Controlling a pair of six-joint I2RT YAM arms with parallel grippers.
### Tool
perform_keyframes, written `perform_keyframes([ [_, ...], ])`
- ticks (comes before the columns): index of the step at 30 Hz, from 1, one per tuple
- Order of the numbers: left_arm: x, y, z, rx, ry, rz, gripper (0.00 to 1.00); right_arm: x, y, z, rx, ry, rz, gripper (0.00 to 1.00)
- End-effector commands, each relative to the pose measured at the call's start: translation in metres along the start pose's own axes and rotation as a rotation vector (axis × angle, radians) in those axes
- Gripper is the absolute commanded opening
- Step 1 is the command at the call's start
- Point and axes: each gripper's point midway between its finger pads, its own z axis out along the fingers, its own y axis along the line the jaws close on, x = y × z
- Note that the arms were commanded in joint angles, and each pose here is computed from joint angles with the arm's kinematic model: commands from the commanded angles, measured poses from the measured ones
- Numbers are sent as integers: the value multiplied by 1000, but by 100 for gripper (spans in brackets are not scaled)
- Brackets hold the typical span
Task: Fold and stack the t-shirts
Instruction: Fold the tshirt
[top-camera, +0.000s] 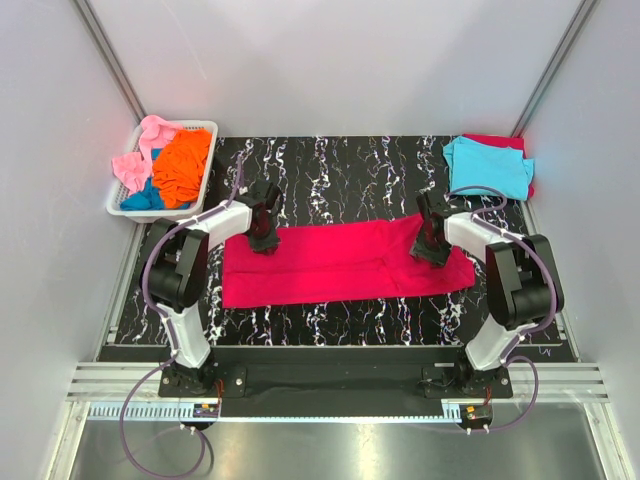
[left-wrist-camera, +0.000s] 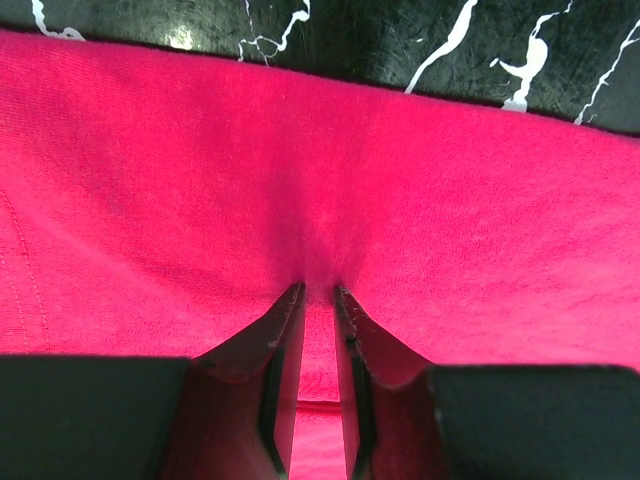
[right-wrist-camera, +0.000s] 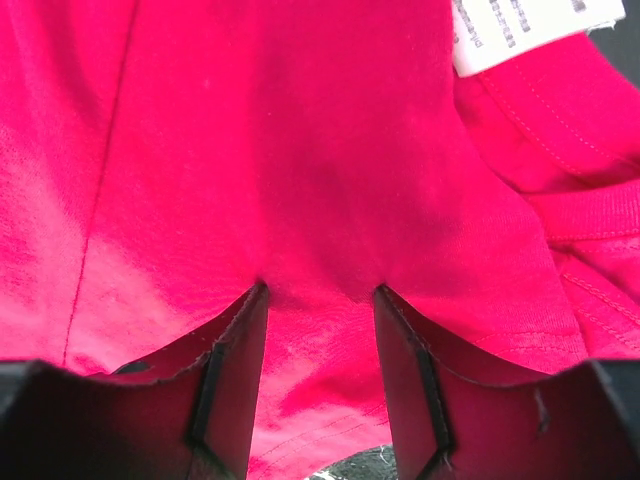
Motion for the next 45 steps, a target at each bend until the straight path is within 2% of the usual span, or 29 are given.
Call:
perform_keyframes([
  [1, 21, 20, 12, -89, 58, 6, 24, -5, 8, 12, -23, 29, 21, 53],
  [12, 59, 50, -7, -151, 95, -19, 24, -46, 47, 42, -65, 66, -56, 50],
  [18, 81, 50, -15, -124, 123, -5, 24, -73, 70, 63, -68, 92, -118, 49],
  [19, 85, 49, -17, -117, 127, -4, 24, -88, 79, 60, -84, 65, -116, 49],
  [21, 95, 47, -19, -104, 139, 16, 24, -88, 82, 71, -75, 94, -133, 49],
  [22, 100, 45, -20, -95, 152, 20, 24, -104, 92, 67, -96, 65, -131, 49],
  [24, 112, 43, -22, -86, 169, 44, 24, -103, 96, 76, -92, 93, -148, 48],
  [28, 131, 35, -28, -57, 181, 74, 24, -130, 117, 76, -126, 68, -165, 47],
  [33, 153, 9, -37, 35, 212, 152, 25, -137, 132, 85, -159, 94, -194, 42],
  [36, 172, -28, -48, 191, 264, 255, 25, -145, 139, 84, -177, 79, -208, 40],
  [45, 201, -104, -72, 442, 343, 493, 24, -163, 154, 75, -236, 46, -257, 41],
])
